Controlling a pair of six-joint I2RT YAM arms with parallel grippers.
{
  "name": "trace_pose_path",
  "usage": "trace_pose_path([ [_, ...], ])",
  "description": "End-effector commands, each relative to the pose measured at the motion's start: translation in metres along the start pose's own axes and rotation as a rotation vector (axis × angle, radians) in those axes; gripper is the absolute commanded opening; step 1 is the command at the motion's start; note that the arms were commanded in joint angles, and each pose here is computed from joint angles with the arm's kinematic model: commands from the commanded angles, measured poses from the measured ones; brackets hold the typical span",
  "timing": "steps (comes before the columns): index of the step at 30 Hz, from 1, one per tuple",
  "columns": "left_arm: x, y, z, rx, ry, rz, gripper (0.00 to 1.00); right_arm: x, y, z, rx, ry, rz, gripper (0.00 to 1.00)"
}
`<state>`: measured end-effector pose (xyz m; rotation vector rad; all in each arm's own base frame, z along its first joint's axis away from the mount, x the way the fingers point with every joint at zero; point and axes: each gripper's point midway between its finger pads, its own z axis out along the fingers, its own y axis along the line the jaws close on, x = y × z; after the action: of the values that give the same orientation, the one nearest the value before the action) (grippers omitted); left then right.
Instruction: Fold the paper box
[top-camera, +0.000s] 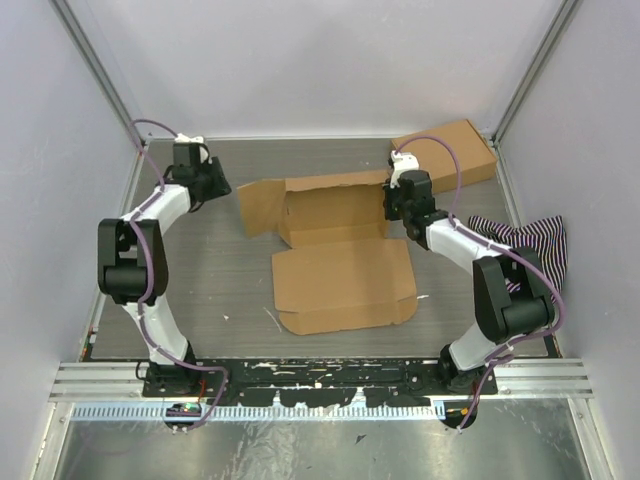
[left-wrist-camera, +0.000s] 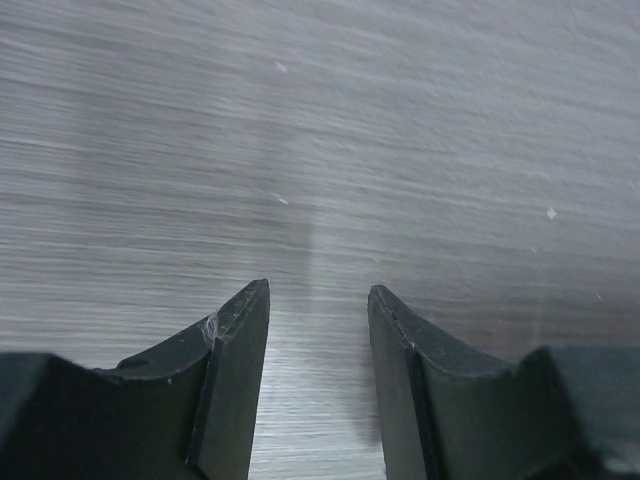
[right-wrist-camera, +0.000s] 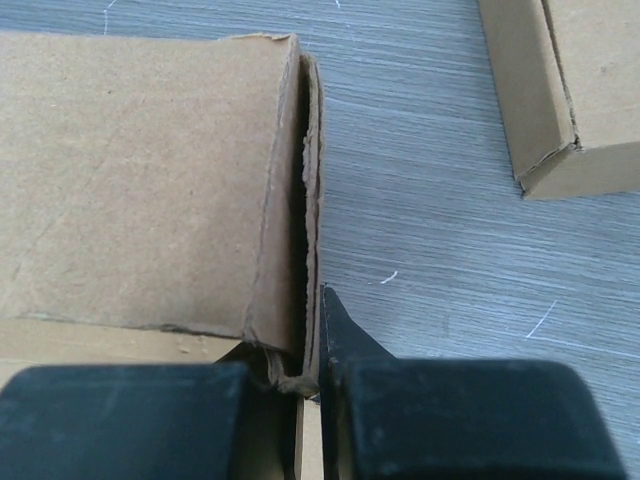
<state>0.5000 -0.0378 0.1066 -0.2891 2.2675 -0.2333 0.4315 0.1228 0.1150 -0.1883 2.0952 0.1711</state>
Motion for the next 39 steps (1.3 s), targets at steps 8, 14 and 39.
trace_pose_path([
  [8, 0.038, -0.095, -0.031, 0.34, -0.035, 0.113, 0.5, -0.025, 0.017, 0.004, -0.124, -0.018, 0.042, 0.01],
  [14, 0.052, -0.103, -0.072, 0.367, -0.037, 0.131, 0.48, -0.029, 0.018, 0.012, -0.126, 0.002, 0.053, 0.02],
  [39, 0.075, -0.155, -0.137, 0.483, -0.037, 0.148, 0.47, -0.023, 0.03, 0.018, -0.186, 0.028, 0.089, 0.03],
])
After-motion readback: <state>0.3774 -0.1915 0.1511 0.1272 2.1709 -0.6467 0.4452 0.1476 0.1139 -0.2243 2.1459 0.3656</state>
